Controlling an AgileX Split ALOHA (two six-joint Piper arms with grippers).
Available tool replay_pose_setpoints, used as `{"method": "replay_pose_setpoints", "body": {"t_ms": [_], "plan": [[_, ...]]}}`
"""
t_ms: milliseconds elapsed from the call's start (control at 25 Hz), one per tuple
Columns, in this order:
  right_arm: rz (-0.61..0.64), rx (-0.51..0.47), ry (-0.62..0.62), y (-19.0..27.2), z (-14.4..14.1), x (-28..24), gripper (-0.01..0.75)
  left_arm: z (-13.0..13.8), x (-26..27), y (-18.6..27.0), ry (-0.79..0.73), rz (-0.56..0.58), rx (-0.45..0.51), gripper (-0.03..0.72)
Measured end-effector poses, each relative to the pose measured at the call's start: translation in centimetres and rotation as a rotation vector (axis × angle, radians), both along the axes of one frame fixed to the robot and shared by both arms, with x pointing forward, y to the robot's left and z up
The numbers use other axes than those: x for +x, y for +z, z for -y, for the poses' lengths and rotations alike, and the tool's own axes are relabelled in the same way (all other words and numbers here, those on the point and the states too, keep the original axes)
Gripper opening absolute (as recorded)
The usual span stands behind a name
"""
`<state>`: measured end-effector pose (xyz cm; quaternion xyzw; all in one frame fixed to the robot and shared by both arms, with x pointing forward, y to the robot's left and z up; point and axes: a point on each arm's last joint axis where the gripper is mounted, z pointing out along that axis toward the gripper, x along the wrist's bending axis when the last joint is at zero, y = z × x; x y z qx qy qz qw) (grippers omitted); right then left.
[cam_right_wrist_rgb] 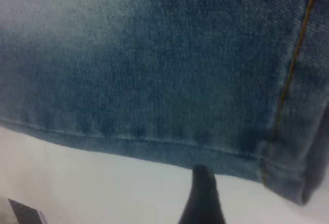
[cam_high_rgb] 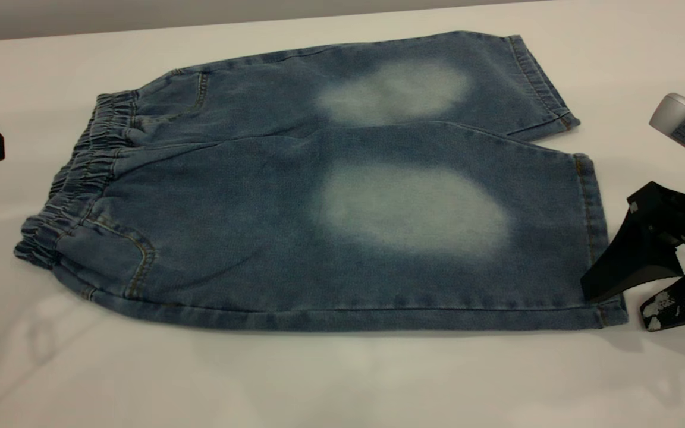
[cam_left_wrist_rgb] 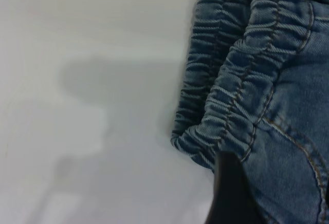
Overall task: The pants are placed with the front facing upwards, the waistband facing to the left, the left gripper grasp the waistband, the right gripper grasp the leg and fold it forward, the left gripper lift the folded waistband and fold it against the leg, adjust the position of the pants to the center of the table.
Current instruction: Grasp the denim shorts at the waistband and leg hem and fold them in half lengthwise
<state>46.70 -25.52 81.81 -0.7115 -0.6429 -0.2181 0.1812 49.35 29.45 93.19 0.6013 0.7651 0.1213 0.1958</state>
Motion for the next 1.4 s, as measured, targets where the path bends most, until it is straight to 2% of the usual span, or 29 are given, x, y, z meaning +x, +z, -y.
{"method": "replay_pose_setpoints", "body": {"t_ms": [240, 480, 840, 1000, 1280, 1400], "plan": [[-0.004, 0.002, -0.012, -0.1, 0.0, 0.0, 0.48, 0.0, 0.0, 0.0, 0.0, 0.001, 0.0, 0.391], [-0.048, 0.073, 0.001, -1.2, -0.5, -0.4, 0.475, 0.0, 0.0, 0.0, 0.0, 0.002, 0.0, 0.391], [0.04, 0.108, -0.052, -1.5, -0.7, 0.5, 0.462, 0.0, 0.0, 0.0, -0.001, 0.002, 0.001, 0.391], [0.022, 0.107, -0.081, -2.0, -0.7, 0.4, 0.36, 0.0, 0.0, 0.0, -0.001, 0.002, 0.001, 0.391], [0.033, 0.055, -0.078, -2.3, -0.3, 0.5, 0.041, 0.0, 0.1, 0.0, 0.0, 0.006, 0.001, 0.391], [0.056, 0.038, -0.076, -1.8, -0.2, 0.7, 0.02, 0.0, 0.1, 0.0, 0.0, 0.006, 0.001, 0.391]]}}
